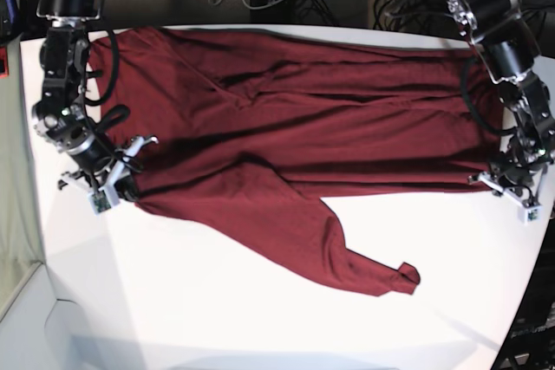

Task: Layout the t-shirt on the table in an organized manner, then fold the t-shirt properly
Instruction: 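Fold the grasped side edge over toward the collar with both grippers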

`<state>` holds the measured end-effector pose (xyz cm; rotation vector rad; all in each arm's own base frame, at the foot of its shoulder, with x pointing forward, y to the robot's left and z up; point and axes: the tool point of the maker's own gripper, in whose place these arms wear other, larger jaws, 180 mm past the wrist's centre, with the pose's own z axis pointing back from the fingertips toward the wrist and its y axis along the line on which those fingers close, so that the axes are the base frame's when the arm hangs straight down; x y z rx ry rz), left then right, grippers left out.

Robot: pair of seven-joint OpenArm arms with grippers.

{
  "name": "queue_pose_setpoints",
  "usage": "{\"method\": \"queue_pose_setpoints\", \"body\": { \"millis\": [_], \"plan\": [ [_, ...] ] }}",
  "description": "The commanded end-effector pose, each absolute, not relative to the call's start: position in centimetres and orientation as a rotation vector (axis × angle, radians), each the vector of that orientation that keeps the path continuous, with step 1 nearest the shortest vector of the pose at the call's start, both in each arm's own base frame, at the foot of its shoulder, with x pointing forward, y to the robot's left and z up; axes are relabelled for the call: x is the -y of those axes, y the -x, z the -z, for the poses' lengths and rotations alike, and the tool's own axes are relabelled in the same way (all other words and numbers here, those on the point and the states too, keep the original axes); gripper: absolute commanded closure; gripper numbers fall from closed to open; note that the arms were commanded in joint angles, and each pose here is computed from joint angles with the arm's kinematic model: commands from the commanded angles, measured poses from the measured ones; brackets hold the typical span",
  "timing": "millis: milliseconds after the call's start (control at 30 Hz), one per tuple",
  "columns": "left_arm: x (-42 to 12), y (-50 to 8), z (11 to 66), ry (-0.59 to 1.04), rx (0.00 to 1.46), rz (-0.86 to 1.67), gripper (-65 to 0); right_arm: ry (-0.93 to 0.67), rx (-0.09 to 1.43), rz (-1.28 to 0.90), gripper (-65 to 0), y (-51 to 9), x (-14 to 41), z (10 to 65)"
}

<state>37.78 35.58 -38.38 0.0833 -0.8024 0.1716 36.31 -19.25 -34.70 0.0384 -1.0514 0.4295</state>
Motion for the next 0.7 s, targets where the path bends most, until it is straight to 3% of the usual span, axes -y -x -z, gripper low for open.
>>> {"method": "queue_pose_setpoints", "body": {
  "millis": [0, 367, 667],
  "plan": [
    [-36.8, -38.9, 35.8, -0.105, 0.860, -0.135, -0.2, -0.027, 1.118, -0.438, 0.0, -37.3, 19.6, 32.6],
    [-35.6, -38.7, 32.4, -0.129, 0.871, 0.065, -0.2, -0.025, 1.125, -0.427, 0.0, -37.1, 20.4, 32.3],
    [-39.1, -37.1, 31.4, -0.147, 0.918, -0.077, -0.2, -0.030, 1.105, -0.425, 0.0, -36.5, 20.4, 33.1]
  ]
}}
